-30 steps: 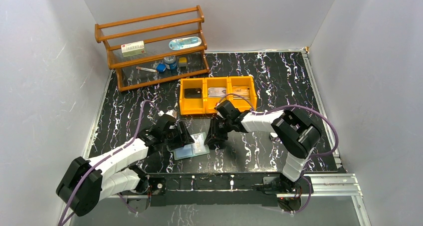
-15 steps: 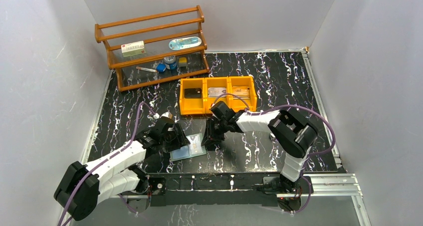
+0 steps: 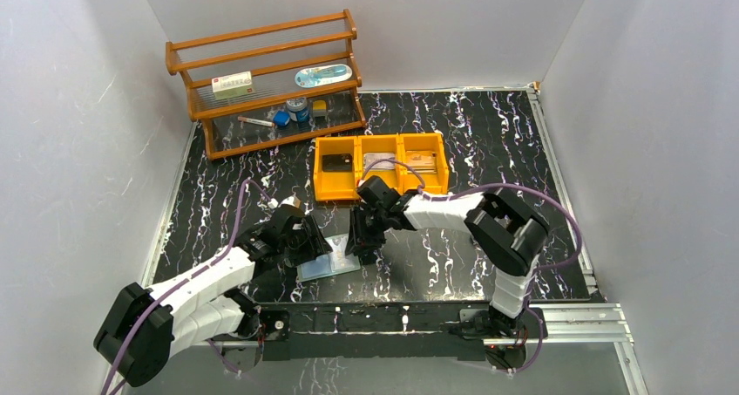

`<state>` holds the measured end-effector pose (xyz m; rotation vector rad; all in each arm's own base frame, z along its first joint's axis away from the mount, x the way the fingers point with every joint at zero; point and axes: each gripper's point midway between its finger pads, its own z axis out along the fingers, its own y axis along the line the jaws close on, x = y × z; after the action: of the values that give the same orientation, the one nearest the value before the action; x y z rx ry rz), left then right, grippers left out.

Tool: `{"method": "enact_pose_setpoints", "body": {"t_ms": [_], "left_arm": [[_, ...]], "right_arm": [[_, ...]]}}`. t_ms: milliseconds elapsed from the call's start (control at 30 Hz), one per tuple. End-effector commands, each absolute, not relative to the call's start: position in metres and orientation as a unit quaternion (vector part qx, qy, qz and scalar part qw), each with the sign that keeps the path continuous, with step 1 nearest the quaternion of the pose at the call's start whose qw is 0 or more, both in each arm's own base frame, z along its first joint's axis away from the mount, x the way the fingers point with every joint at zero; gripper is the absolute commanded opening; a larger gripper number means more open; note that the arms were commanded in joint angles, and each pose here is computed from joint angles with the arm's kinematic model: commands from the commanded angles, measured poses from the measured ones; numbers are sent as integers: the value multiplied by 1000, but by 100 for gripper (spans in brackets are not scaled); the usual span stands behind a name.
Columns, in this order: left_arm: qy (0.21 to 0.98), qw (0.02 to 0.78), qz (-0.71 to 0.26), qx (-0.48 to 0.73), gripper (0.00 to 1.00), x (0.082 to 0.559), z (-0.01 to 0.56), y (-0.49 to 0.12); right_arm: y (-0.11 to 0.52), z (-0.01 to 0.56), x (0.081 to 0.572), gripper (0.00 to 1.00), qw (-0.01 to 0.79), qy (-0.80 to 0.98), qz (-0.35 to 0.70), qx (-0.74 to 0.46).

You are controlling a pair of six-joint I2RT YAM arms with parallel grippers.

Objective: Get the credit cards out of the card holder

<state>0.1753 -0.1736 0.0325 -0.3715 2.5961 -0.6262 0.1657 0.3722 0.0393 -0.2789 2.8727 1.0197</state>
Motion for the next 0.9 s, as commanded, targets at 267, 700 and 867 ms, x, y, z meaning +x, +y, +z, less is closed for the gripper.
{"method": "enact_pose_setpoints", "body": {"t_ms": [267,700,867], "left_arm": [[959,163,-189,-134,52,146,2,-158],[958,165,-192,-135,50,147,3,-159],[957,168,-193,-137,50,147,5,-159]], "right_arm": [[394,37,150,39,-2,918,382,-109],[401,62,163,16,28,917,388,-89],[396,61,167,30,35,926,366,-88]]}}
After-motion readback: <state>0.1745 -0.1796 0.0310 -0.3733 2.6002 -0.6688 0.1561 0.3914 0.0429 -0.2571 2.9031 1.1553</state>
